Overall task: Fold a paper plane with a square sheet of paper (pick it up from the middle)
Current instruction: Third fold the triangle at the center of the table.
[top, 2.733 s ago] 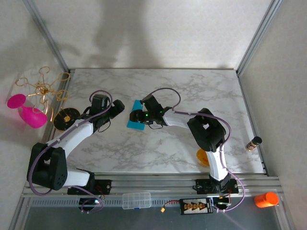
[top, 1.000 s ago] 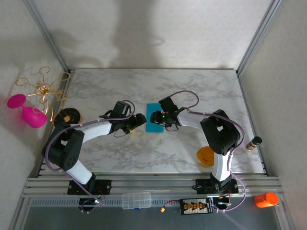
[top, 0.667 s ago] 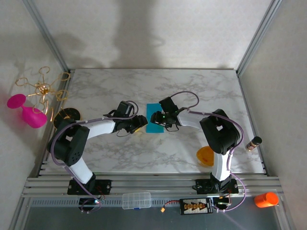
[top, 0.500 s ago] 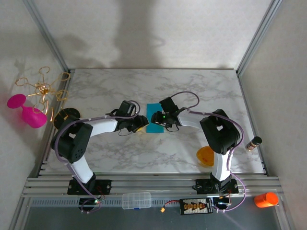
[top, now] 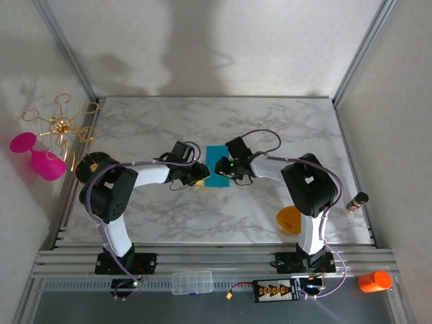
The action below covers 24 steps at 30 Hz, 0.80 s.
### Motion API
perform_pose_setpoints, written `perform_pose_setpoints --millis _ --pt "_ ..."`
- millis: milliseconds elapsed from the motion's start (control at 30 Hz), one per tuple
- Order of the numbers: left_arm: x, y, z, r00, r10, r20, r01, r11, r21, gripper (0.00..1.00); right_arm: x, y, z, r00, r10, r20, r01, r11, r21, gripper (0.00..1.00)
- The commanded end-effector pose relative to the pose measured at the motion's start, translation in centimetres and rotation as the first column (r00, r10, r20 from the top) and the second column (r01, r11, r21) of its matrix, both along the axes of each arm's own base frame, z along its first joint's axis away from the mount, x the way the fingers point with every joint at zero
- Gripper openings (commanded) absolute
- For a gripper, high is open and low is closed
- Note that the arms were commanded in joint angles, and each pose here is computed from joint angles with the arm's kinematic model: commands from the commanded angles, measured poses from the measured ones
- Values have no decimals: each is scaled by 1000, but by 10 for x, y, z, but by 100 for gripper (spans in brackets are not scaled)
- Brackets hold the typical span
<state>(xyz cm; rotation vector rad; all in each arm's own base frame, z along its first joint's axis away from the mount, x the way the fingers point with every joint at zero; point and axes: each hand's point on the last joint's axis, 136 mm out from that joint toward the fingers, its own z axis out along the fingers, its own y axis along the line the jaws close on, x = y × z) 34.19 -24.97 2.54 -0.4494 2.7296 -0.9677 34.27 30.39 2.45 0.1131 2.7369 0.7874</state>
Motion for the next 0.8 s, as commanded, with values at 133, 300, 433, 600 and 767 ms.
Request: perform_pose_setpoints --millis 133,300,433,600,767 --pt "5 -7 1 999 -37 24 37 999 7 36 -22 -14 -34 995 10 -104 -17 997 -69 32" --pt "4 -13 4 997 -78 28 78 997 -15 36 -22 -15 -35 994 9 -106 -17 997 -74 31" --pt "7 -21 19 990 -130 62 132 991 -30 35 -22 -15 -35 994 5 -108 -13 997 -74 31" --pt "5 -20 29 984 -159 77 162 986 -35 35 -20 -14 -32 995 0 -99 -7 997 -72 30" --pt "0 -19 24 986 -155 60 159 986 -58 35 -20 -14 -33 995 0 -99 -7 997 -72 30"
